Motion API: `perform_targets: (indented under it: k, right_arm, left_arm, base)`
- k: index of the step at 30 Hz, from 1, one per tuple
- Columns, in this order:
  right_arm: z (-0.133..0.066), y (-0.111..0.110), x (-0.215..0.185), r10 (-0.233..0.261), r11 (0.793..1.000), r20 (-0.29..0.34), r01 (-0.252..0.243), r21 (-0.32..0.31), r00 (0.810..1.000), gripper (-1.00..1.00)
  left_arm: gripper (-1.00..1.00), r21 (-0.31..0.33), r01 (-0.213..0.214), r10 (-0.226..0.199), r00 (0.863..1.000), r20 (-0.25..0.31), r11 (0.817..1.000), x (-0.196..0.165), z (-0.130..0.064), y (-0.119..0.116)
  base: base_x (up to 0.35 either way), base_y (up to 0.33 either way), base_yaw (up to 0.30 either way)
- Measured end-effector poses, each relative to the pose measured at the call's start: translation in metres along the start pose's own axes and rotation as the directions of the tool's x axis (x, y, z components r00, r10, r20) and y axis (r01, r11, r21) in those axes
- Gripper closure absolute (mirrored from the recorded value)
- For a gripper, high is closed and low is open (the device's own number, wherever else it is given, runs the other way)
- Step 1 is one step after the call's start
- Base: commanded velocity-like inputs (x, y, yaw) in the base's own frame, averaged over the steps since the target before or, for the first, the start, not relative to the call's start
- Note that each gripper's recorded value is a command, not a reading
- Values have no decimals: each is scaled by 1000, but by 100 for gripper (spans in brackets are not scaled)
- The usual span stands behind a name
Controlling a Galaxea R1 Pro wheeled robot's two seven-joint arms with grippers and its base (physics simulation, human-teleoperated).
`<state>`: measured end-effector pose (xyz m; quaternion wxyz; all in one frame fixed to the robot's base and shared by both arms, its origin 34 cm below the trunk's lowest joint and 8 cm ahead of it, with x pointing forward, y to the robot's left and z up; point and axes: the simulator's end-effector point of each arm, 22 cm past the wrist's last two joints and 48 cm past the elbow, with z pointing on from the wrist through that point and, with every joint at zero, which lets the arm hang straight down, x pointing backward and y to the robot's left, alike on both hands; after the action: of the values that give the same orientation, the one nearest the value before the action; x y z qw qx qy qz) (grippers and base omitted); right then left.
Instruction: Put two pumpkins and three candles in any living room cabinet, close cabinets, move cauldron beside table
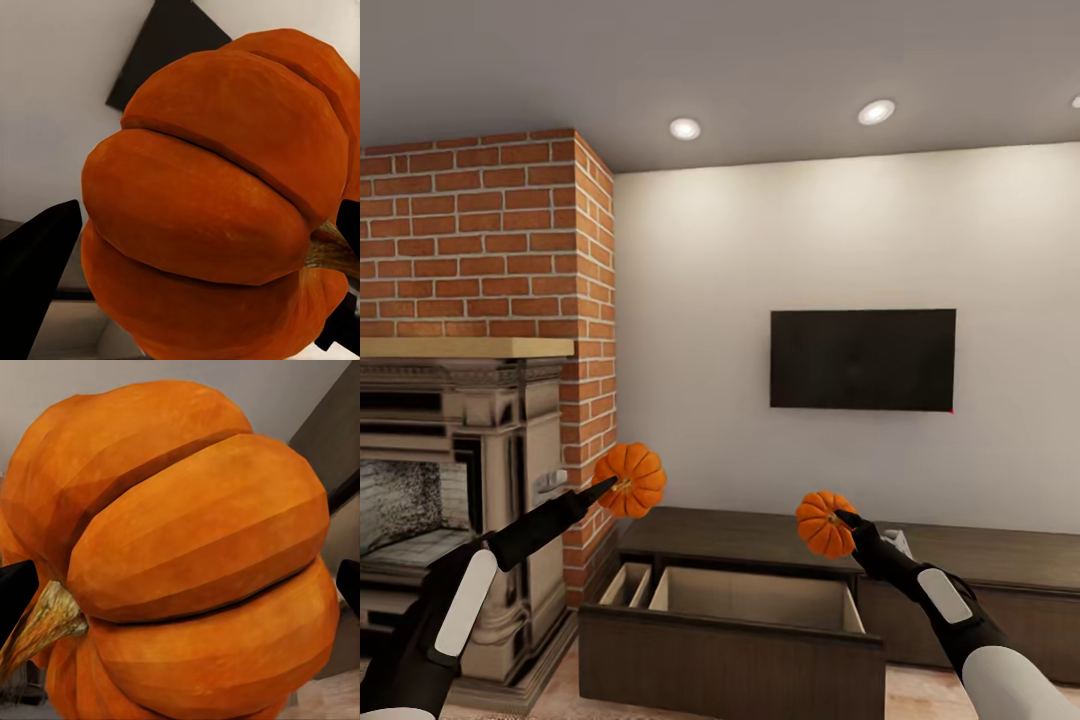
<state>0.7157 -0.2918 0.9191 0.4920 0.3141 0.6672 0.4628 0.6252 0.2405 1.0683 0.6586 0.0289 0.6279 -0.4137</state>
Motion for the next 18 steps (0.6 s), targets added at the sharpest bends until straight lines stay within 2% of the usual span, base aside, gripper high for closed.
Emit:
perform_targets:
  k: [18]
  right_arm:
    - [2, -25, -1, 16, 998, -3, -15, 66, 1000, 100]
  left_arm:
    - [100, -16, 12, -12, 1000, -18, 1000, 10, 3, 11]
  base:
    - [2, 0, 135]
